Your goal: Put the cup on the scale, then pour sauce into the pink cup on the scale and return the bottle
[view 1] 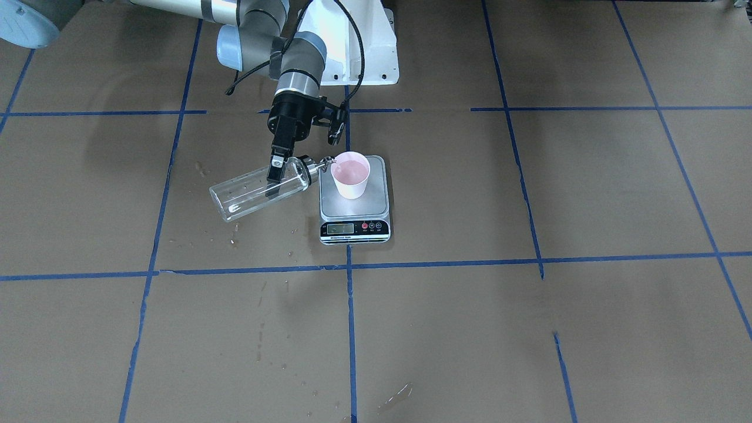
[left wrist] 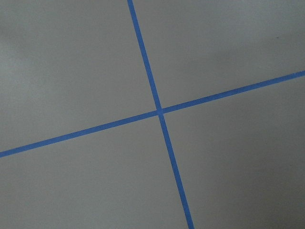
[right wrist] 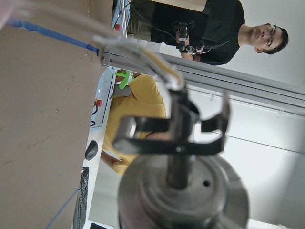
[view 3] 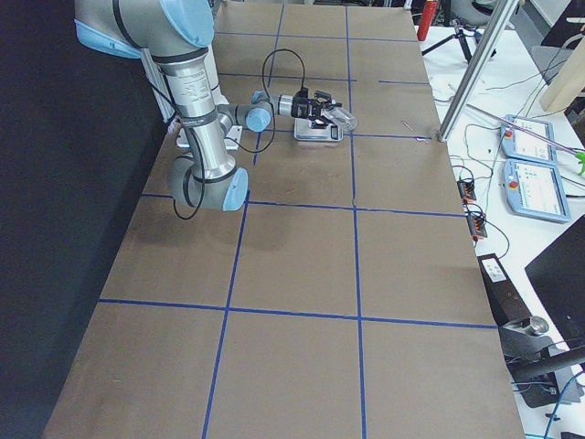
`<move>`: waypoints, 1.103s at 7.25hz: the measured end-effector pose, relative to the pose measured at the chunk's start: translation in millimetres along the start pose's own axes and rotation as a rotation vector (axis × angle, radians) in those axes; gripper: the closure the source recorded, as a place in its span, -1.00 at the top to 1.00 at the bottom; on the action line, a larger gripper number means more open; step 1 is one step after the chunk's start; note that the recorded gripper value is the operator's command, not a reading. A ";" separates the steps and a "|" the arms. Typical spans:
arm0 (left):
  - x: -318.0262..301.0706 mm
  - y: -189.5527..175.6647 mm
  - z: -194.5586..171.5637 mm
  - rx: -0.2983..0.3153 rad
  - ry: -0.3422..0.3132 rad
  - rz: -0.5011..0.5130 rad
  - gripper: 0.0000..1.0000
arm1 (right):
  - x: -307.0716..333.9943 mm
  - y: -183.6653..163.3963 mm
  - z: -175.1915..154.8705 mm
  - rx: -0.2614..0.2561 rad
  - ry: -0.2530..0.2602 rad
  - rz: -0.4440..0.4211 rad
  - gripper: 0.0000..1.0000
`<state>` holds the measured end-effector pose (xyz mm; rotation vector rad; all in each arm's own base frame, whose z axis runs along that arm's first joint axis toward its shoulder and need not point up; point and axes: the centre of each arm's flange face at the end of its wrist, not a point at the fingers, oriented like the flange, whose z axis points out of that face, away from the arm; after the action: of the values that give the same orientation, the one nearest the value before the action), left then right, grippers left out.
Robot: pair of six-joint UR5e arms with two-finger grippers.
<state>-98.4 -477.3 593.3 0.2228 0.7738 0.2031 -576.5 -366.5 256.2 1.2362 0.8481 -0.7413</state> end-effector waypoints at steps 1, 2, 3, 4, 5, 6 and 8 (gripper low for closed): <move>-0.1 -0.2 0.0 0.000 0.000 0.000 1.00 | -1.3 -6.1 1.6 -0.004 0.016 -0.027 -1.00; -0.1 -0.4 0.0 0.000 0.000 0.000 1.00 | -0.3 -9.0 2.0 -0.006 0.033 -0.057 -1.00; -0.2 -0.3 0.1 0.000 0.000 0.000 1.00 | 0.1 -9.5 2.2 -0.008 0.048 -0.084 -1.00; -0.3 0.0 0.3 -0.001 0.000 -0.001 1.00 | -0.4 -8.5 2.1 -0.010 0.063 -0.101 -1.00; -0.3 0.1 0.3 -0.001 0.000 -0.001 1.00 | -1.4 -6.8 2.1 -0.012 0.079 -0.112 -1.00; -0.2 -0.1 0.2 0.000 0.000 0.000 1.00 | -1.4 -5.7 2.0 -0.014 0.094 -0.124 -1.00; -0.1 -0.3 0.1 0.000 0.001 0.000 1.00 | 1.4 -5.3 1.7 -0.019 0.124 -0.155 -1.00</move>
<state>-98.3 -477.6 593.4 0.2227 0.7747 0.2030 -580.1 -369.2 252.6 1.2184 1.0596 -0.7852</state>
